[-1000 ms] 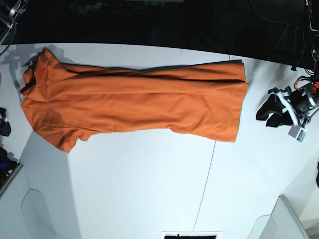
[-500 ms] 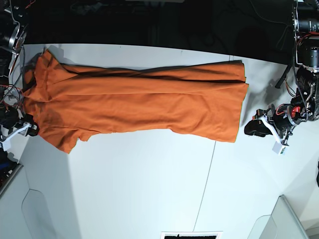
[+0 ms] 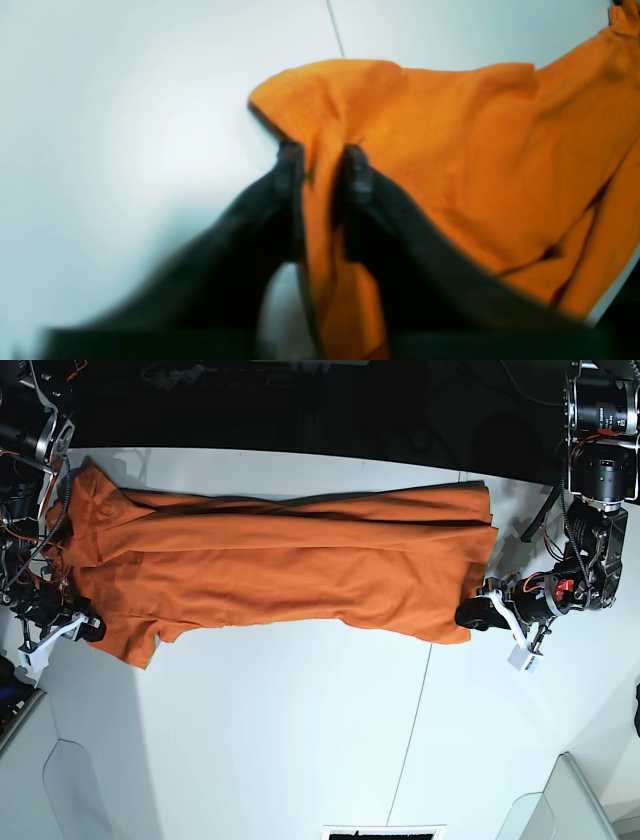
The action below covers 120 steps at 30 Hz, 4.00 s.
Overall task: Layout the t-shirt on the table in an organized manner, then fold the t-shirt properly
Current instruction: 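Grasp the folded shirt ends with both grippers, then hold the shirt ends and pull them apart to straighten the strip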
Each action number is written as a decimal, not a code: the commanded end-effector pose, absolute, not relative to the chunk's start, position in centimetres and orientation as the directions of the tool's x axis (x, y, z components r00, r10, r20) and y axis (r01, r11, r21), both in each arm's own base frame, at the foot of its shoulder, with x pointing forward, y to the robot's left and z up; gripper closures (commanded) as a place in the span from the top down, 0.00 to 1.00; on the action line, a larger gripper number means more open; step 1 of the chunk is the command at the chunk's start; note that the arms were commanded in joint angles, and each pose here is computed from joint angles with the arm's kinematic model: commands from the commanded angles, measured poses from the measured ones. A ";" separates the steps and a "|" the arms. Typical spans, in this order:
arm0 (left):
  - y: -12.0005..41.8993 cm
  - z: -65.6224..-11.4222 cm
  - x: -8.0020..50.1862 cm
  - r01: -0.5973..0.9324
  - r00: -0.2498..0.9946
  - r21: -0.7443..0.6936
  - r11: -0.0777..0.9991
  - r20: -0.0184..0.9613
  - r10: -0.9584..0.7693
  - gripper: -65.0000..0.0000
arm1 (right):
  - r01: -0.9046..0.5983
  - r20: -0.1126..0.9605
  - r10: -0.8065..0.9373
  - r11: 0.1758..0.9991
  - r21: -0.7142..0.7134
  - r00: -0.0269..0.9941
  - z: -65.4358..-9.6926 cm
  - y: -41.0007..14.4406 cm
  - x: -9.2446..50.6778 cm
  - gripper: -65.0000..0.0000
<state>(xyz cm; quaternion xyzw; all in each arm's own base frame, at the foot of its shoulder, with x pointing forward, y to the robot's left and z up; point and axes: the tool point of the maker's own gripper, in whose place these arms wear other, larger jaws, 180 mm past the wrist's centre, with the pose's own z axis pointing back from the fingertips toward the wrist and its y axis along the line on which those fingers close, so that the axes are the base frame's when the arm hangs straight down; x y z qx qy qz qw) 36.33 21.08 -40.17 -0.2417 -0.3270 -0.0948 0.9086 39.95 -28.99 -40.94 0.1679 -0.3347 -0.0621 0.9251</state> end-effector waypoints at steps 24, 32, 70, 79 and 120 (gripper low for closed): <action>23.9 -31.8 29.7 0.523 0.744 -0.358 0.773 0.634 -0.210 0.00 | -0.204 0.670 -0.033 0.940 0.273 0.742 -32.7 -30.9 35.5 0.00; 22.5 -32.9 25.2 0.545 0.794 -0.430 0.720 0.541 -0.278 0.00 | -0.237 0.620 0.062 0.950 0.204 0.782 -34.0 -31.4 31.5 0.00; 22.2 -36.0 23.0 0.519 0.819 -0.425 0.742 0.497 -0.288 0.49 | -0.246 0.563 -0.023 0.884 0.397 0.826 -38.6 -23.0 24.3 0.00; 19.9 -39.4 22.1 0.477 0.838 -0.456 0.751 0.495 -0.231 0.49 | -0.215 0.547 -0.038 0.894 0.392 0.837 -40.6 -21.8 23.4 0.00; 14.8 -29.6 25.4 0.788 0.414 0.039 0.614 0.706 -0.575 0.00 | -0.214 0.525 0.006 0.917 0.336 0.851 -41.3 -22.7 23.0 0.00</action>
